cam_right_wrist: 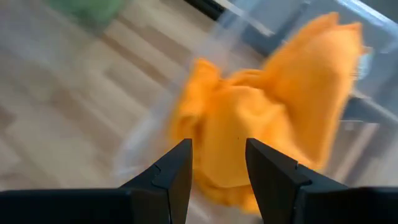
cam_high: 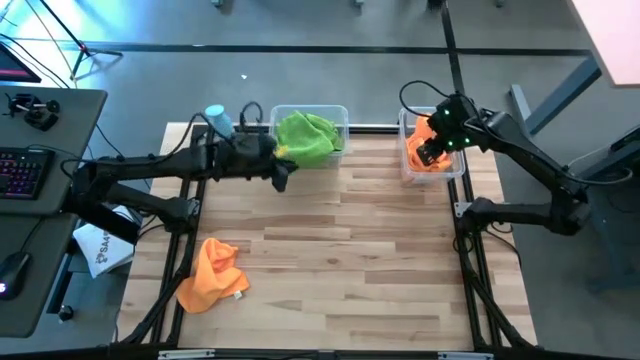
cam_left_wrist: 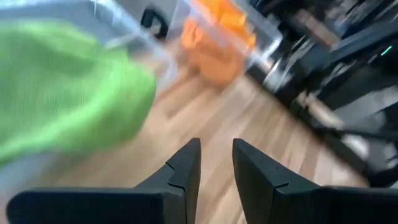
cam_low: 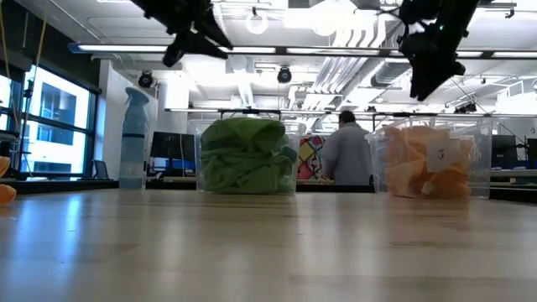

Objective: Sort microfiber towel by color & place in baskets
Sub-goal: Put the orange towel into the right transparent bin

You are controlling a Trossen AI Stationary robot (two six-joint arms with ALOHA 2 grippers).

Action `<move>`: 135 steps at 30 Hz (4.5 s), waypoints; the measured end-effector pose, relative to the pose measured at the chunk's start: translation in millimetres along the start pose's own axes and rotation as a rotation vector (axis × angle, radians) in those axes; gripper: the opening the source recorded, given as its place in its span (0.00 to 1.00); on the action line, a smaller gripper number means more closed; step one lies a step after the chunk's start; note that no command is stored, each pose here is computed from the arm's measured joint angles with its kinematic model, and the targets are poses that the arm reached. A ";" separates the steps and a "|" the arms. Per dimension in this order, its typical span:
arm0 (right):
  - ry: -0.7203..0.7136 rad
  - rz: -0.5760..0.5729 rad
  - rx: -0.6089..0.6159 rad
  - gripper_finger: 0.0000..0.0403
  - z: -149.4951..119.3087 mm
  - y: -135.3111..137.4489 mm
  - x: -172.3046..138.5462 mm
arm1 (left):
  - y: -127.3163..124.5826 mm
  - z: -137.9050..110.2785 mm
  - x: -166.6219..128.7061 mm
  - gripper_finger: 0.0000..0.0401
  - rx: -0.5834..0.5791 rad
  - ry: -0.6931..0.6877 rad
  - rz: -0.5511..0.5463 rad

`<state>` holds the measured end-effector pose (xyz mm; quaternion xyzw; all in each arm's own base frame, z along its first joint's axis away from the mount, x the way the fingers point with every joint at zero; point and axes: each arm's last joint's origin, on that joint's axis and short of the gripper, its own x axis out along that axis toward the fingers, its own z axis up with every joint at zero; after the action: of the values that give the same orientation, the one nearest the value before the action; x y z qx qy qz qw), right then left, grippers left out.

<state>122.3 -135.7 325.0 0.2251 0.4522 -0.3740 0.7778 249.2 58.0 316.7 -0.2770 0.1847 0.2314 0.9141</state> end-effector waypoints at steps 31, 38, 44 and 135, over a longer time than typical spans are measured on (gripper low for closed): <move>-0.167 0.194 -0.149 0.36 -29.2 91.9 -33.7 | -26.5 -133.6 -87.1 0.00 -0.501 0.760 0.720; -0.187 0.173 -0.137 0.36 -32.9 97.1 -35.9 | -36.2 -151.2 -95.8 0.00 -0.500 0.774 0.776; -0.194 0.170 -0.148 0.36 -34.8 99.8 -37.1 | -44.8 -169.1 -96.0 0.02 -0.526 0.839 0.871; -0.785 0.498 -0.596 0.36 -16.3 230.4 -37.1 | -179.8 33.5 10.0 0.00 0.200 -0.013 -0.238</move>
<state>283.0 32.1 352.1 -0.0611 0.1475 -0.0904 0.9830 358.9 -51.9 413.8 -0.2031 0.1667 0.1037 0.9593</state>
